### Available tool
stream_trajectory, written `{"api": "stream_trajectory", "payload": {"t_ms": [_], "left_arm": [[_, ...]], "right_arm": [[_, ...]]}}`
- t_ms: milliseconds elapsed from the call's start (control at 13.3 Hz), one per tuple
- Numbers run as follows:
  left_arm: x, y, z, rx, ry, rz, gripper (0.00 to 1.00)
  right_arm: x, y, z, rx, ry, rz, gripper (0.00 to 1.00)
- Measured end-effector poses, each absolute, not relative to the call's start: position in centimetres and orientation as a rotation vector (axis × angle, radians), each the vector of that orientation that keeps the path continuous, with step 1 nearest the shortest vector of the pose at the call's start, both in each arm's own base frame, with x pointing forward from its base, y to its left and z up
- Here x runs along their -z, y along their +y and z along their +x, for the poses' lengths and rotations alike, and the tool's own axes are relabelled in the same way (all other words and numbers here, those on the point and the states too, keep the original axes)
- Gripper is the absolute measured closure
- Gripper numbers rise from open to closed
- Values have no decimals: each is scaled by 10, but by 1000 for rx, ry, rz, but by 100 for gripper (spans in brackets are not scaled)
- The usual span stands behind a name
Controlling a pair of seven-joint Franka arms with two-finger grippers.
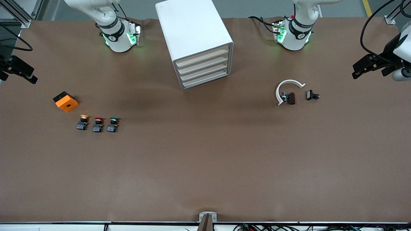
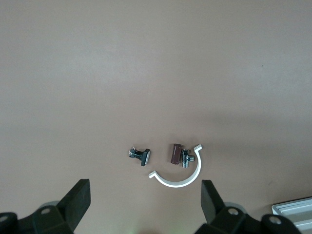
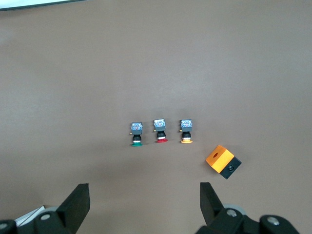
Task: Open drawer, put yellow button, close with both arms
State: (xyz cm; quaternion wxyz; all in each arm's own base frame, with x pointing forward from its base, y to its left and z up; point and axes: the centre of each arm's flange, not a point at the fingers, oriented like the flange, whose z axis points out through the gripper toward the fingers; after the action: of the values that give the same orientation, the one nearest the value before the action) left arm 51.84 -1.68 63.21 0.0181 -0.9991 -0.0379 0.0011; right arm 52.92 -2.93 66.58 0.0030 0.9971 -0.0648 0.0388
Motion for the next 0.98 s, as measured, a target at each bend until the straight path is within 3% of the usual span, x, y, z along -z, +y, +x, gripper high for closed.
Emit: {"api": "stream_trajectory", "payload": {"t_ms": [526,977], "left_arm": [[-625,-15,533,-55,-121,-3104,0],[-504,-40,598,-347,-198,-3073,0]], "right_arm": [[-666,-32,529,-121,-212,3126,0],[-667,-37,529,-122,-225,3124,0]]}}
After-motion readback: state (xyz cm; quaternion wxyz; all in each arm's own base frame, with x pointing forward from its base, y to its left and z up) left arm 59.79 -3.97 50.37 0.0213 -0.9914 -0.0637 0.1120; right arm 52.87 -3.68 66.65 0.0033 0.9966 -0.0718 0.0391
